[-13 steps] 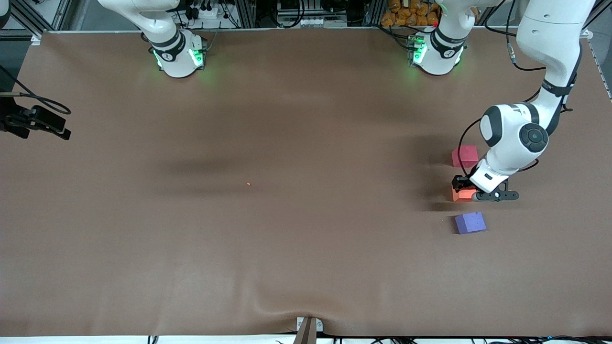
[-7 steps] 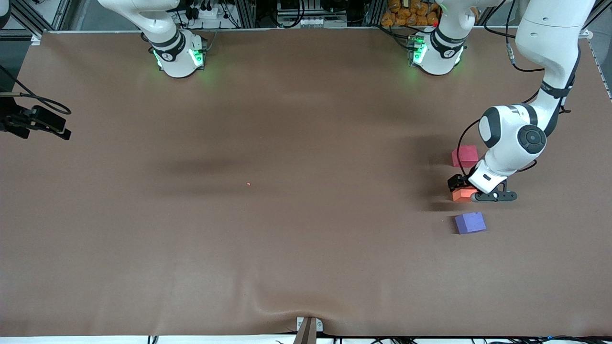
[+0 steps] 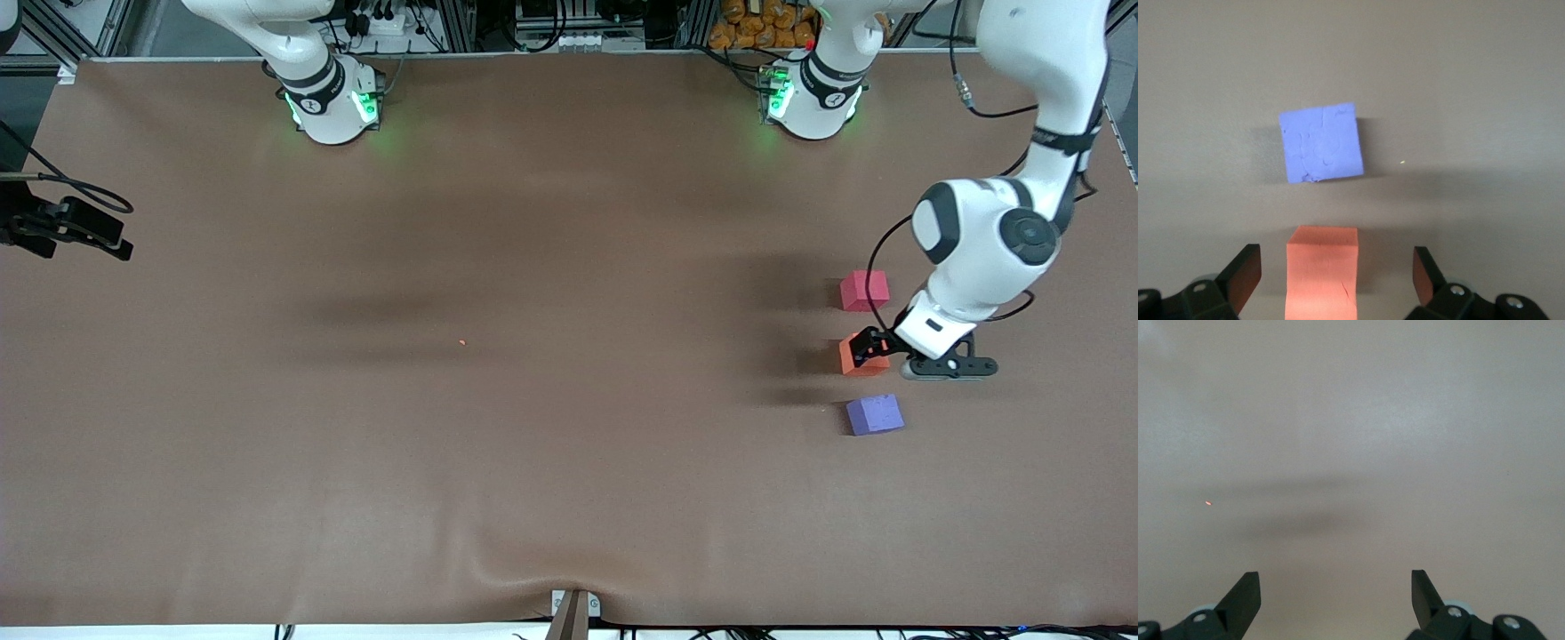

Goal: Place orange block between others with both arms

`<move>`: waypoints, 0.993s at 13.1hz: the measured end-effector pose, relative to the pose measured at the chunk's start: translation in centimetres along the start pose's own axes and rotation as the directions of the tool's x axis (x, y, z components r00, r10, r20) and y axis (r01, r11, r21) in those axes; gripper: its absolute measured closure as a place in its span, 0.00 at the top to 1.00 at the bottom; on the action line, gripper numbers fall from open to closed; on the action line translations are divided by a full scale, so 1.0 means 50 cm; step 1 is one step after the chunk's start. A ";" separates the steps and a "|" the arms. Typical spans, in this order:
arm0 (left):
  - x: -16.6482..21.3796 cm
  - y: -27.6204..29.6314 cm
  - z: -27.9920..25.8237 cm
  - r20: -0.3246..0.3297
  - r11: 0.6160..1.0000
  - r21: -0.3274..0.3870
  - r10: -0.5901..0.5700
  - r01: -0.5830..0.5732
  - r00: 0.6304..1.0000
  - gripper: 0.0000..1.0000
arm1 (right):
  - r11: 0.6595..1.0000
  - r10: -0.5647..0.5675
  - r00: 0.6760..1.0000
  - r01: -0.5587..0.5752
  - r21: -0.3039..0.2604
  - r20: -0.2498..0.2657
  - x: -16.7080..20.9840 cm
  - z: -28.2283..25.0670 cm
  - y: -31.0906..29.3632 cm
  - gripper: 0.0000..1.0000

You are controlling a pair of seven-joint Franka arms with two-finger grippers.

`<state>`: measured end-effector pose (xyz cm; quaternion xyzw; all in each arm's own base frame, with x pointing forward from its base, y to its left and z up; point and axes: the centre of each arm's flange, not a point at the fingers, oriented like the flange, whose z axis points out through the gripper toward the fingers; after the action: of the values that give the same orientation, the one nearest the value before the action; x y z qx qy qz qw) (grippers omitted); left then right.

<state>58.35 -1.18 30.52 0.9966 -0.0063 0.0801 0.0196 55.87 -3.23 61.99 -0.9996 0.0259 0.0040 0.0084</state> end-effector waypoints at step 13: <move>0.122 0.143 -0.375 0.201 0.998 -0.029 -0.049 0.056 0.978 1.00 | 1.000 -0.007 1.000 0.007 0.000 -0.004 0.002 0.001 -0.008 1.00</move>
<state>61.28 -7.62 50.27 0.9989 0.0167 -0.0211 0.0381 55.98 -2.82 61.97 -0.9997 0.0223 0.0018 0.0083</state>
